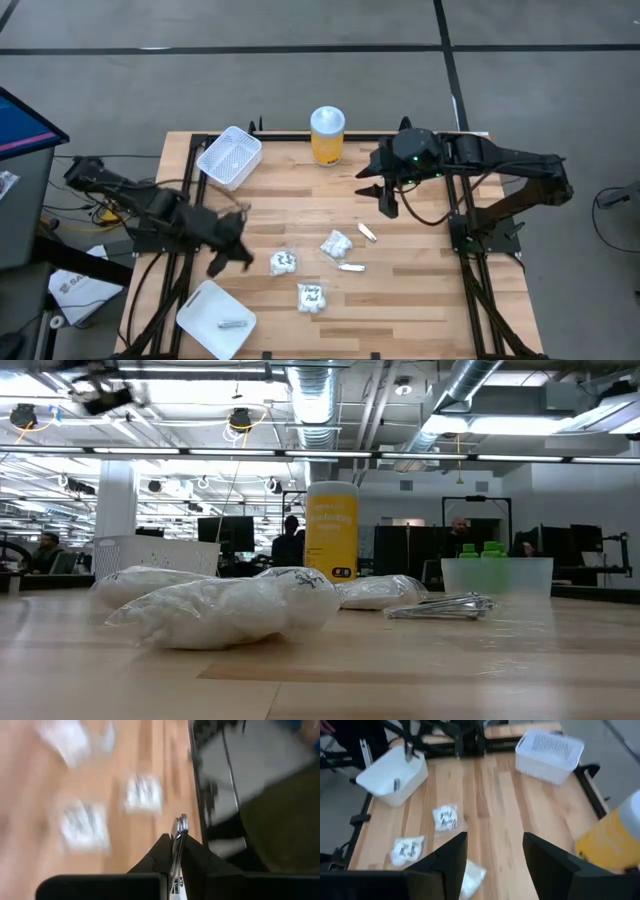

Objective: Pick & Place Travel size toiletries
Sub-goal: Put the silver nail cutter into the white bin

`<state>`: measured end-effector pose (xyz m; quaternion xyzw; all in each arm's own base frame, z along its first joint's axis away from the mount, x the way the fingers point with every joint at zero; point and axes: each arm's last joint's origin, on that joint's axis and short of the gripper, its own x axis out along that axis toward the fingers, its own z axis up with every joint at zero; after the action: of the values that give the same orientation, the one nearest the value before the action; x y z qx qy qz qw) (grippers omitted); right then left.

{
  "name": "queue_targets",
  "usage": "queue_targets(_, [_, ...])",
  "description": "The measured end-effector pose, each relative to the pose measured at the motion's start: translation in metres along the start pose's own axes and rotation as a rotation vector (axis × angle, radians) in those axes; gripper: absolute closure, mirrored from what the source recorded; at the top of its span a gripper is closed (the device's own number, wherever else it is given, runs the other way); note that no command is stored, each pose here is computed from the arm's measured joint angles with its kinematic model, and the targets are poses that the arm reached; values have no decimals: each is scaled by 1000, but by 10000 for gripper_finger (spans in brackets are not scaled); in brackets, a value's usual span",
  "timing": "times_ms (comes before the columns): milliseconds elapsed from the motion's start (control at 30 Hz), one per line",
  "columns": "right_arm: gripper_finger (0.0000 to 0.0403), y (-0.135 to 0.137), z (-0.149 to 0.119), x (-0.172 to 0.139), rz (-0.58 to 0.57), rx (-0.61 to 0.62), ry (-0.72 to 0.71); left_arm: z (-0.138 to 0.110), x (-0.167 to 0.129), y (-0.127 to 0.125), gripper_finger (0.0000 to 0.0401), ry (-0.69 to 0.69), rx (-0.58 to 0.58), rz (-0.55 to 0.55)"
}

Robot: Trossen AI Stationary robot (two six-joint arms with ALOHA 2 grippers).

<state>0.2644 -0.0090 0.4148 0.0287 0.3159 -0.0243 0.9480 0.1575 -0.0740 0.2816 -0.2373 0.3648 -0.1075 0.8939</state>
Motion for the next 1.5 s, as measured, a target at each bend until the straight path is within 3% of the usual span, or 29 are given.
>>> queue_targets(133, [233,1,-4,0,1,2,39,-26,14,-19,390,187,-25,-12])
queue_targets(333, [254,2,-5,0,3,-1,55,-63,48,-41,390,400,83,30])
queue_targets(500, [269,1,-7,6,1,-1,91,-90,77,-45,387,553,147,116])
queue_targets(800, [279,1,-13,30,-5,5,199,-113,102,-41,373,762,133,140])
queue_targets(1067, [225,1,-26,64,-18,17,369,-107,94,-44,305,729,125,106])
queue_targets(1200, [180,0,-34,86,-22,11,465,-96,81,-46,263,671,42,74])
queue_targets(1333, [157,0,-45,112,-31,13,582,-78,61,-46,226,507,-82,78])
queue_targets(1500, [161,-1,-65,152,-41,41,732,-51,29,-37,211,204,-154,95])
